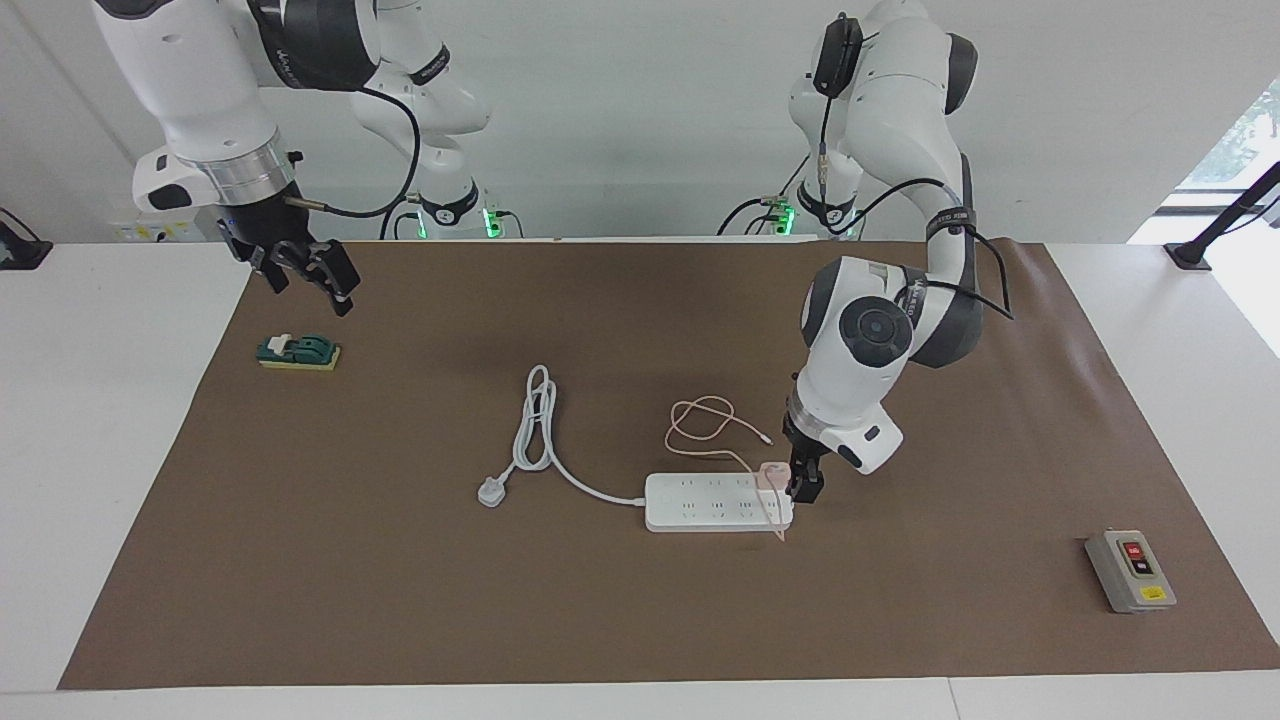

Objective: Unplug charger and place it aside
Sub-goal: 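Reach the left gripper to the pink charger and grasp it, then hold the charger with the left gripper while the right gripper grasps the strip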

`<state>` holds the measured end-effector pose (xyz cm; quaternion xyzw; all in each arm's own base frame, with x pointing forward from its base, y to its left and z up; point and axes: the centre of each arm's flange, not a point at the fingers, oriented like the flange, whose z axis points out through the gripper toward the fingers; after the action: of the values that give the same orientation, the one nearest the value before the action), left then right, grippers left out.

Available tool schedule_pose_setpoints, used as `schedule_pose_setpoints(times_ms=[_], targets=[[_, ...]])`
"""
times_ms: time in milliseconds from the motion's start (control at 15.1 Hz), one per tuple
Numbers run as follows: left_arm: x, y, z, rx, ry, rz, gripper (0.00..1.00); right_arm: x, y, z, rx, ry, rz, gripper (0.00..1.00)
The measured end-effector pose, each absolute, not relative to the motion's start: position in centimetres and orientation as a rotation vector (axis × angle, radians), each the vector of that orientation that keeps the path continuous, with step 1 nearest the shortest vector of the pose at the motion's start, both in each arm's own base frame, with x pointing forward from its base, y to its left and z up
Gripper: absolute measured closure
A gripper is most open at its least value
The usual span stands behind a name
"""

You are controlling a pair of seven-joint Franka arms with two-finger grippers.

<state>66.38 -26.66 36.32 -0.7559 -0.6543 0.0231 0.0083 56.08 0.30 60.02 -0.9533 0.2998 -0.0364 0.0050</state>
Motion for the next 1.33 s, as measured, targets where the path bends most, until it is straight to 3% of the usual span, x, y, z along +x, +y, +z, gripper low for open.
schedule_pose_setpoints(times_ms=[332, 664, 1327], targets=[[66.7, -26.8, 35.4, -2.370, -2.112, 0.031, 0.00, 57.4, 2.6, 56.9, -2.737, 1.496, -0.023, 0.01], [65.6, -27.3, 33.3, -2.358, -2.093, 0.046, 0.00, 61.1, 6.5, 53.1, -2.481, 1.824, 0.053, 0.01], [65.2, -28.2, 33.4, -2.383, -2.094, 0.027, 0.06, 70.3, 21.4, 47.7, -2.093, 1.951, 0.169, 0.01]])
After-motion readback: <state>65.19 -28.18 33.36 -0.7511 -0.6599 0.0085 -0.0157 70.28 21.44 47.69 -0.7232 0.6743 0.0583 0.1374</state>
